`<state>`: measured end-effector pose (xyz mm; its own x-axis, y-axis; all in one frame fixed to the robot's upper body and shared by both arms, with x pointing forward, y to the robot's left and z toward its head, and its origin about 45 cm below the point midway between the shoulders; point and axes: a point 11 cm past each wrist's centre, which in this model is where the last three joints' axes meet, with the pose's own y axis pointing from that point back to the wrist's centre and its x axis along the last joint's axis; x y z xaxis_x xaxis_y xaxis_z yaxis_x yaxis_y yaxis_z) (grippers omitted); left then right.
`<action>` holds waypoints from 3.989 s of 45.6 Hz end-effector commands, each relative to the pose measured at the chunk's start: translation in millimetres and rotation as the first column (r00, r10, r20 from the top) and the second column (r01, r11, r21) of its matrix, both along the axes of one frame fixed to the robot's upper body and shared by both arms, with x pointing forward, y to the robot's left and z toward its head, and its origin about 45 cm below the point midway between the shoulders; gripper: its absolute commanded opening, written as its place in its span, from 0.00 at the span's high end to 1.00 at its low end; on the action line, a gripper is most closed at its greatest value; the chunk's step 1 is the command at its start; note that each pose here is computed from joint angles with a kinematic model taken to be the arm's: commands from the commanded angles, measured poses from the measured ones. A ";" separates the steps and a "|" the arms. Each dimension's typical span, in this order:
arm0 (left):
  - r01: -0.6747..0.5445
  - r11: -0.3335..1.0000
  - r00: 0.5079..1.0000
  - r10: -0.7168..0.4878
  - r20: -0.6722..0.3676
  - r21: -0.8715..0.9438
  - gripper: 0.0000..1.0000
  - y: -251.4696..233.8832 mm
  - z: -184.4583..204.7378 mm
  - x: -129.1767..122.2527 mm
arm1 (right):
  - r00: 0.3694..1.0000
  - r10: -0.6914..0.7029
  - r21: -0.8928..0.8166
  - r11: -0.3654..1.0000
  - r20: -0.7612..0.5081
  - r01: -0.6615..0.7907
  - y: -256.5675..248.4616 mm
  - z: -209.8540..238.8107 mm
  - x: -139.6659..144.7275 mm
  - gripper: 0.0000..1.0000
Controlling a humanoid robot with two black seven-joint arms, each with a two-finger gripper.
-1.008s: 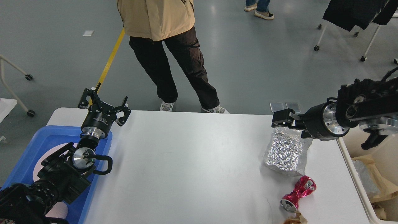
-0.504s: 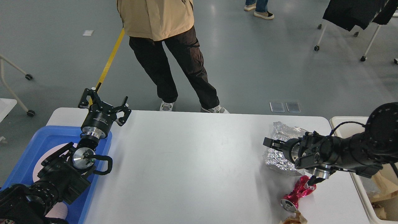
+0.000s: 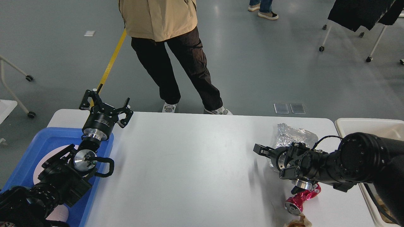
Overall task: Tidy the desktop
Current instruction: 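Grasp the foil-wrapped bundle with the right gripper, then carry the foil bundle to the white bin and release it, then raise the right gripper out of the bin toward the table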
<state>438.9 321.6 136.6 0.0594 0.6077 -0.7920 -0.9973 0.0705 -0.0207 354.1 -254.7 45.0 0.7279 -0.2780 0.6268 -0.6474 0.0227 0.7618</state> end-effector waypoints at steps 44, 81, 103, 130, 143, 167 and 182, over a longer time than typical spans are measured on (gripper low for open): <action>-0.001 1.000 1.000 0.001 0.000 0.000 0.01 0.2 0.0 0.0 | 1.000 0.016 -0.029 0.999 0.001 -0.016 -2.3 -10.2 -4.4 1.00; -0.001 1.000 1.000 0.001 0.000 0.000 0.01 0.2 0.0 0.0 | 0.989 0.144 0.171 0.974 0.019 -0.145 -10.3 219.5 1.4 1.00; -0.001 1.000 1.000 0.001 0.000 0.000 0.01 0.2 0.0 0.0 | 0.994 0.002 0.170 0.985 -0.108 0.016 -91.1 190.4 -10.9 1.00; 0.000 1.000 1.000 0.000 0.001 0.000 0.01 0.1 0.1 0.0 | 0.905 -0.326 -0.371 0.833 0.272 0.411 -343.2 65.8 -59.9 1.00; -0.001 1.000 1.000 0.001 0.000 0.000 0.01 0.2 0.0 0.0 | 0.879 -0.360 -0.309 0.837 0.311 0.452 -314.1 23.3 -69.5 1.00; -0.001 1.000 1.000 0.001 0.000 0.000 0.01 0.2 0.0 0.0 | 0.879 -0.381 -0.307 0.832 0.288 0.462 -308.9 12.3 -77.4 0.00; -0.001 1.000 1.000 0.001 0.000 0.000 0.01 0.2 0.0 0.0 | 0.881 -0.364 -0.293 0.844 0.302 0.449 -296.7 10.4 -67.6 0.00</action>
<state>438.8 321.9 136.5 0.0586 0.6080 -0.7917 -0.9974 0.0695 -0.0205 280.3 -556.3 54.4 0.4313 -0.2523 0.8662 -0.6630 0.5626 0.4939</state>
